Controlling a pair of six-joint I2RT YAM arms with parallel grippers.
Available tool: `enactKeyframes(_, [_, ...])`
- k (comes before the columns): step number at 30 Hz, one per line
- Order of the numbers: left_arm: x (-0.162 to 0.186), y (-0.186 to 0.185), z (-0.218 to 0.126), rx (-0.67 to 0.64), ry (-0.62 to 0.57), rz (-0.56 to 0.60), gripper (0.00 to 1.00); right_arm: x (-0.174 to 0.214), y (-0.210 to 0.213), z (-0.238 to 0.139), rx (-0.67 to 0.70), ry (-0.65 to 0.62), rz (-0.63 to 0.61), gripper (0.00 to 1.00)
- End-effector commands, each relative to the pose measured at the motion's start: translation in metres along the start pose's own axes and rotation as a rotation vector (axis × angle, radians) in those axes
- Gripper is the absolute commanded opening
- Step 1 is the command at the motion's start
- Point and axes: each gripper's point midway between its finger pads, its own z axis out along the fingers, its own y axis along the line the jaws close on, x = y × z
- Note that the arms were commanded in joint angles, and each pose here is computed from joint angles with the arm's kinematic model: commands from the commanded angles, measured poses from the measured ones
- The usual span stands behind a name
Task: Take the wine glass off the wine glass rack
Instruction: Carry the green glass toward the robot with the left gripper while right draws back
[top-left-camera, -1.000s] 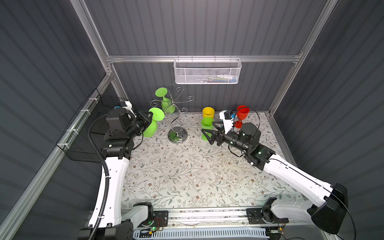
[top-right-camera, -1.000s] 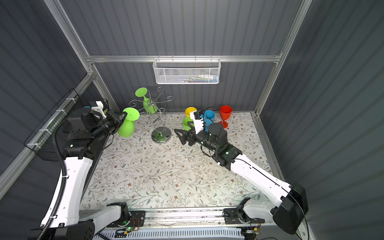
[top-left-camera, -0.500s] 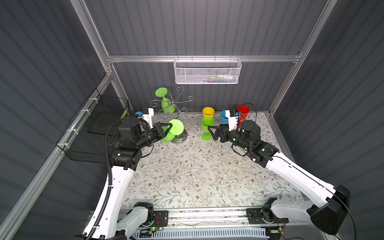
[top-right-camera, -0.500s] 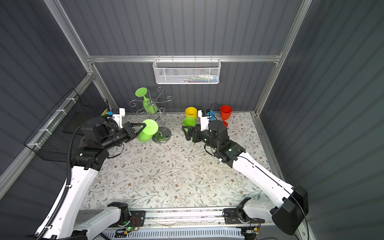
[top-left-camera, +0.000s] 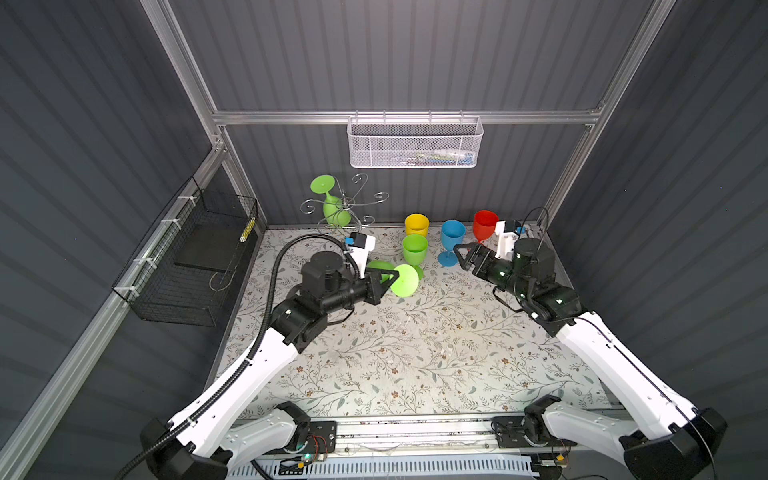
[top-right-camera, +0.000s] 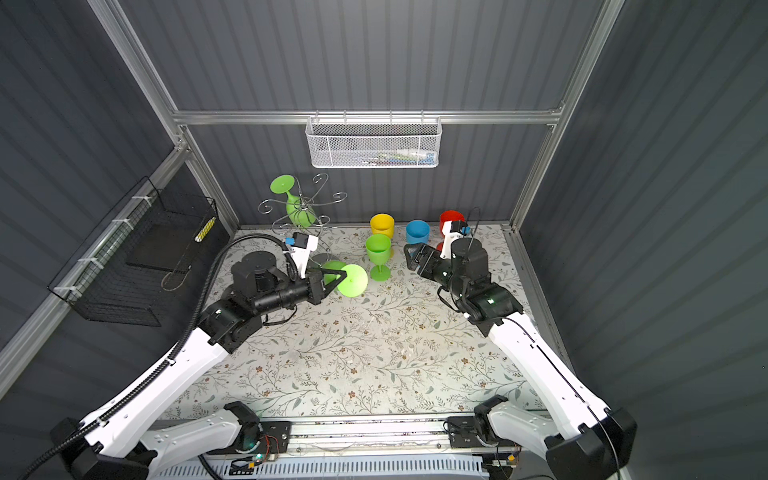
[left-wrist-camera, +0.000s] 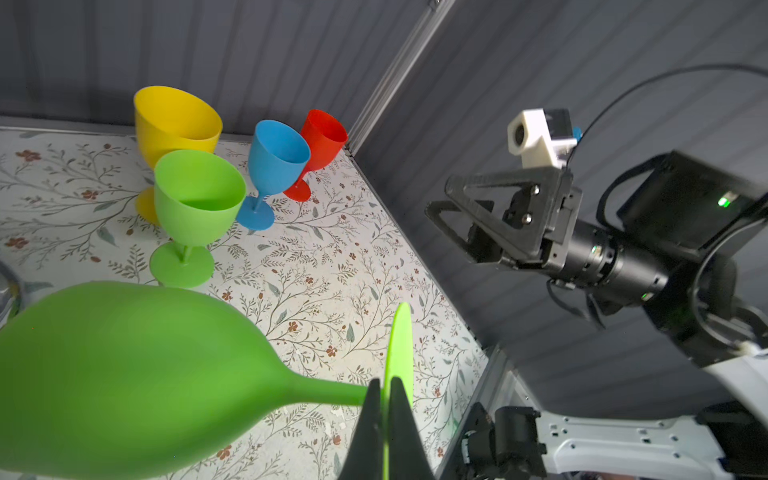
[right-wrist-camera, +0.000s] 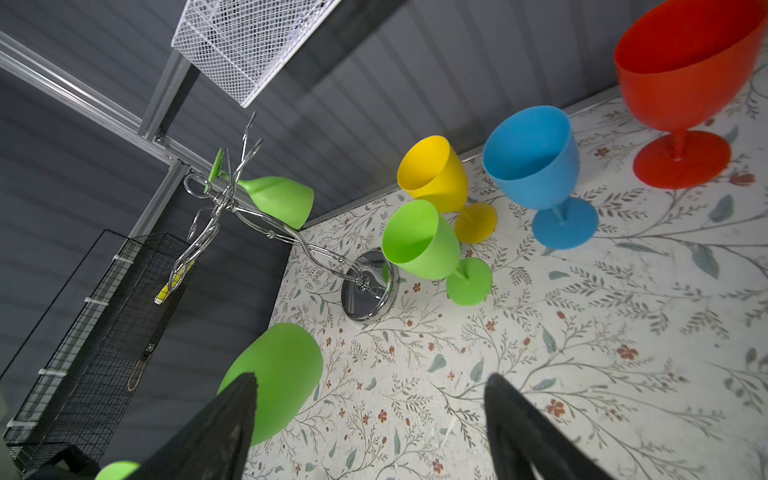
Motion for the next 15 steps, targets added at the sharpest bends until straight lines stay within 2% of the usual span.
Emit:
enactKeyframes(1, [0.003,0.001,0.022,-0.059,-0.04,0.173,0.0,0.01,-0.023,-0.01,0.077,0.051,0.099,0.85])
enactKeyframes(5, [0.02,-0.014,0.048,-0.062,-0.033,0.305,0.0,0.012,-0.037,-0.023,0.134,0.074,0.171,0.84])
enactKeyframes(10, [0.036,-0.034,0.073,-0.101,-0.071,0.489,0.0,0.014,-0.043,-0.037,0.163,0.105,0.255,0.81])
enactKeyframes(15, [0.043,-0.048,0.089,-0.153,-0.119,0.624,0.0,0.018,-0.044,-0.044,0.184,0.134,0.335,0.78])
